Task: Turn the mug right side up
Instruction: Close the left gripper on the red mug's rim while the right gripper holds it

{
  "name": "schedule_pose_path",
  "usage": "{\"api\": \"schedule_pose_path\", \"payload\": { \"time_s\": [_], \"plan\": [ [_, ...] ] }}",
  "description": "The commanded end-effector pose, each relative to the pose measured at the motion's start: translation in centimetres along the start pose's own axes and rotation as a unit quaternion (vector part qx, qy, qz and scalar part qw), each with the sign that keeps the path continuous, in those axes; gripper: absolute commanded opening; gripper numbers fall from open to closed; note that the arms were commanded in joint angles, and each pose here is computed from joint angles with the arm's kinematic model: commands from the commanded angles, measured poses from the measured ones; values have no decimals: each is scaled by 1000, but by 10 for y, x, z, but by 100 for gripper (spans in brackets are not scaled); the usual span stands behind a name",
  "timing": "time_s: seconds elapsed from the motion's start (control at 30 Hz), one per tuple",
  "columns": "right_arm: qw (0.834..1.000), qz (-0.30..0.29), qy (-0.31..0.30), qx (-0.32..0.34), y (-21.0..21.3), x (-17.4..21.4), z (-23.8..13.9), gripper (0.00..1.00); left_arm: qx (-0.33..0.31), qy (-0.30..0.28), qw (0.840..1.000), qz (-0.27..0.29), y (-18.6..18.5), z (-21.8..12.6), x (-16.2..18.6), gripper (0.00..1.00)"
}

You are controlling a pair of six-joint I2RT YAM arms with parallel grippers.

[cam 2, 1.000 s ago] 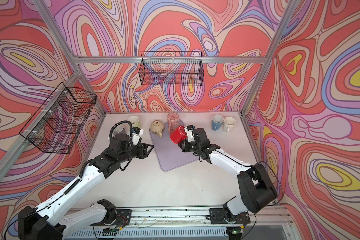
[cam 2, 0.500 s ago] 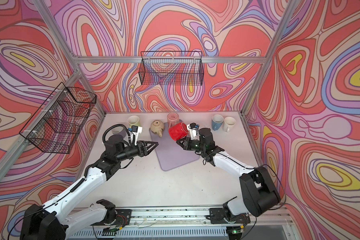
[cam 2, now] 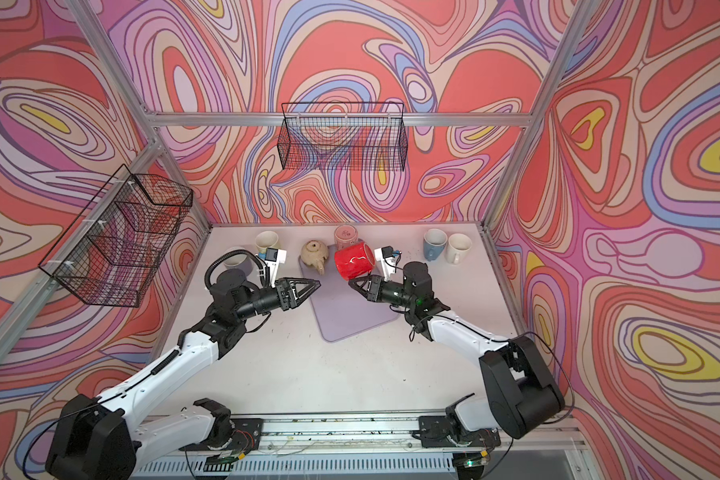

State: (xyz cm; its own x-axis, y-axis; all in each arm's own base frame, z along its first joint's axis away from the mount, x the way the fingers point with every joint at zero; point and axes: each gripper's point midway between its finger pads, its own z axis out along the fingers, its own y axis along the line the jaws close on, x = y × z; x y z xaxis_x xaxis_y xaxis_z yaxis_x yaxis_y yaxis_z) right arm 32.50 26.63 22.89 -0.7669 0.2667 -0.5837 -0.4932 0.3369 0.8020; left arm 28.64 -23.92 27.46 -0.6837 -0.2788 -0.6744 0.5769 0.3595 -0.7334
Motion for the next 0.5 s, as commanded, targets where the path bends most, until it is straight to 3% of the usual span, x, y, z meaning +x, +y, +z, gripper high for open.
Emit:
{"api": "schedule_pose_path", "payload": {
  "time_s": [0.0, 0.47],
  "plan": [
    [995, -55, -34, -72, 45, -19, -7, 6, 25, -19, 999, 8, -9, 1, -10, 63],
    [991, -59, -4, -121, 65, -1, 13, 6, 52, -28, 998, 17, -20, 15, -23, 65]
  ]
}}
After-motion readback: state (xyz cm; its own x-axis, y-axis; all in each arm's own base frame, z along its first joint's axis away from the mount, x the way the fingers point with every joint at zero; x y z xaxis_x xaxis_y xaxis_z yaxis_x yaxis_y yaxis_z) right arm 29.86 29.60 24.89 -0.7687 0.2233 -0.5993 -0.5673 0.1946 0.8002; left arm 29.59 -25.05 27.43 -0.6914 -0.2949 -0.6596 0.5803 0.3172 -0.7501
